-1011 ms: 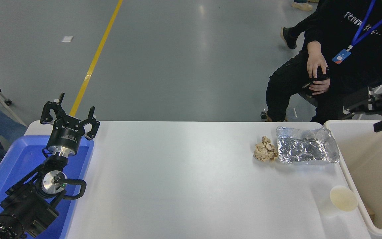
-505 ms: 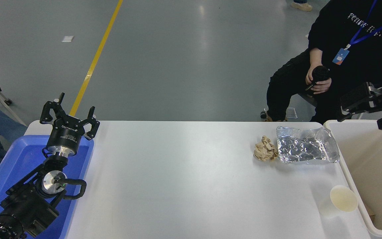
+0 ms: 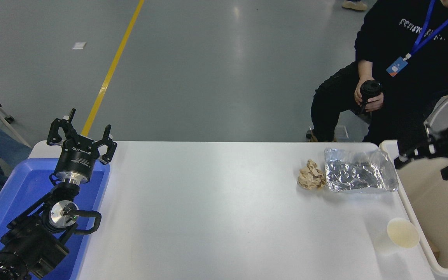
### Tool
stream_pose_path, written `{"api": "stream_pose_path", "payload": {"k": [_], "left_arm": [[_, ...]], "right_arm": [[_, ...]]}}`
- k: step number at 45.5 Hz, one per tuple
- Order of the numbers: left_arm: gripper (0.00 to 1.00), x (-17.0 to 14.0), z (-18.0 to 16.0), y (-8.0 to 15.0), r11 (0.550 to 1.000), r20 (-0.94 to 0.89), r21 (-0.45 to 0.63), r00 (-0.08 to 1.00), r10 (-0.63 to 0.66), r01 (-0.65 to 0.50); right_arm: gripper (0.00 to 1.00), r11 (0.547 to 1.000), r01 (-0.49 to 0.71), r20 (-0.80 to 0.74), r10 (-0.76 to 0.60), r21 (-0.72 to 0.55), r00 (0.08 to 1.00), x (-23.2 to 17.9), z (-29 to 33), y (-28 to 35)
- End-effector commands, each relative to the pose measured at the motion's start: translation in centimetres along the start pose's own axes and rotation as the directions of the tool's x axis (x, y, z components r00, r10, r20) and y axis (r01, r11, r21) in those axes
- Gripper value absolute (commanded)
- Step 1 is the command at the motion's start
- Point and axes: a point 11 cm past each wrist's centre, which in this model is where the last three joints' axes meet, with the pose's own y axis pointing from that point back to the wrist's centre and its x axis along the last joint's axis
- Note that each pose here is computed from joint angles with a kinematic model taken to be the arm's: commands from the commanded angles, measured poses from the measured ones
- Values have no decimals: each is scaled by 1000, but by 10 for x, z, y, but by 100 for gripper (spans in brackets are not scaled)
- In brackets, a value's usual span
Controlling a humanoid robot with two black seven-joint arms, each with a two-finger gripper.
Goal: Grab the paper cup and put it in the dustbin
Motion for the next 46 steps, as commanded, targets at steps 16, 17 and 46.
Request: {"api": "stream_pose_path", "payload": {"k": [16, 17, 46], "left_arm": [[98, 0, 0, 0, 1000, 0, -1, 1000, -1, 1], [98, 0, 0, 0, 1000, 0, 0, 1000, -1, 1], [98, 0, 0, 0, 1000, 0, -1, 1000, -1, 1]], "right_arm": [[100, 996, 24, 40, -21, -88, 999, -40, 66, -125], [100, 996, 19, 40, -16, -90, 999, -40, 68, -128], [98, 992, -40, 22, 43, -123, 999, -53, 90, -178]]}}
